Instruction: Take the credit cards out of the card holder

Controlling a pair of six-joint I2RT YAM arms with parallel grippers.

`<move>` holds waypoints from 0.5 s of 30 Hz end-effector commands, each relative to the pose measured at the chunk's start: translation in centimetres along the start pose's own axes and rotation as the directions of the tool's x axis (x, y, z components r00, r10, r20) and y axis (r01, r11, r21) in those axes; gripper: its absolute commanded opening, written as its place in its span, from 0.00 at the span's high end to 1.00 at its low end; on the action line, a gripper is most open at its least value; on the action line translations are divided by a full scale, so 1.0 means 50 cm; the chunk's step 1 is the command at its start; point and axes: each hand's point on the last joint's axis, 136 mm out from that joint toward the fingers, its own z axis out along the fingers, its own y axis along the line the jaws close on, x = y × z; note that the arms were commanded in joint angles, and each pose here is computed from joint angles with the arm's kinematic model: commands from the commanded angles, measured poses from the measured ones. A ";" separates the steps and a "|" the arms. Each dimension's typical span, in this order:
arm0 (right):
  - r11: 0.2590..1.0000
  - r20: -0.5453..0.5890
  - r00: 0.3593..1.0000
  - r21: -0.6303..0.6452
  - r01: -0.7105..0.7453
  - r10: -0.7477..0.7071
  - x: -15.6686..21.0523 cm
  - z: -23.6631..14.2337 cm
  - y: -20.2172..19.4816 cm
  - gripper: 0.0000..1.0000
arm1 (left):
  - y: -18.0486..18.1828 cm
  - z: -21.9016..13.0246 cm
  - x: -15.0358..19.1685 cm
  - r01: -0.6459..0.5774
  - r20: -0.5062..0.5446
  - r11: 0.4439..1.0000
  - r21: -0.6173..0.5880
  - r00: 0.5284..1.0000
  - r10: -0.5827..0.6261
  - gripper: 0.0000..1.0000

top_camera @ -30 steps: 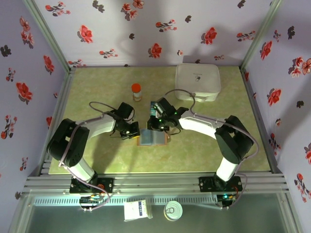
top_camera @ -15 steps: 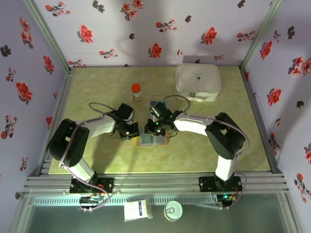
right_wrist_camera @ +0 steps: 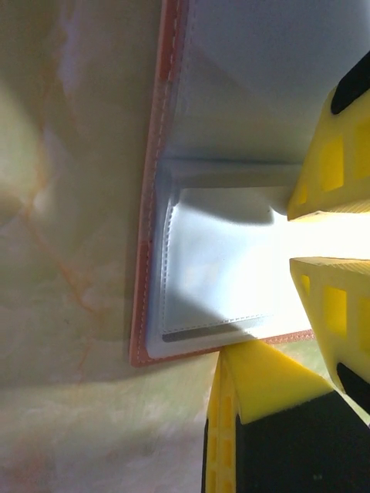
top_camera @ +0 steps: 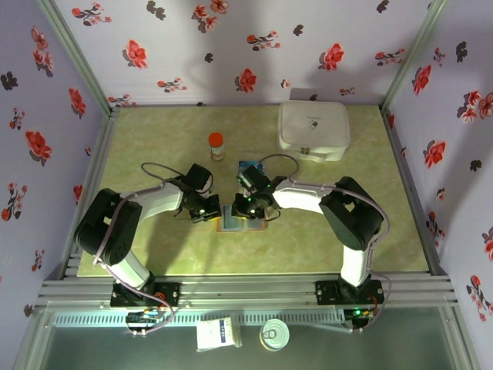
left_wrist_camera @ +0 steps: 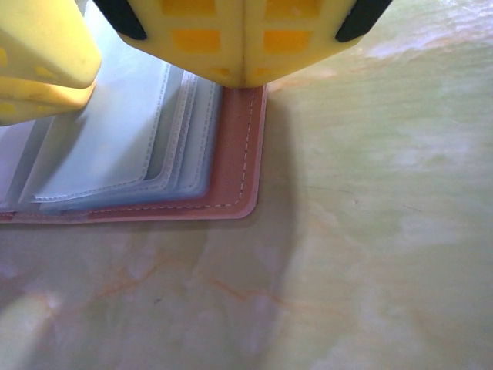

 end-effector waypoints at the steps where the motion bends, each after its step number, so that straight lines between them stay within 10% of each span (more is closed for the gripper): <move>1: 0.998 0.029 0.999 0.064 0.013 -0.015 -0.004 -0.019 -0.015 0.79 | 0.023 0.009 0.007 -0.017 -0.014 0.999 -0.052 1.000 0.017 0.97; 15: 0.999 0.039 0.999 -0.021 -0.028 0.029 -0.008 -0.019 -0.028 0.81 | 0.014 0.001 -0.004 -0.023 0.001 0.999 -0.047 1.000 0.023 0.97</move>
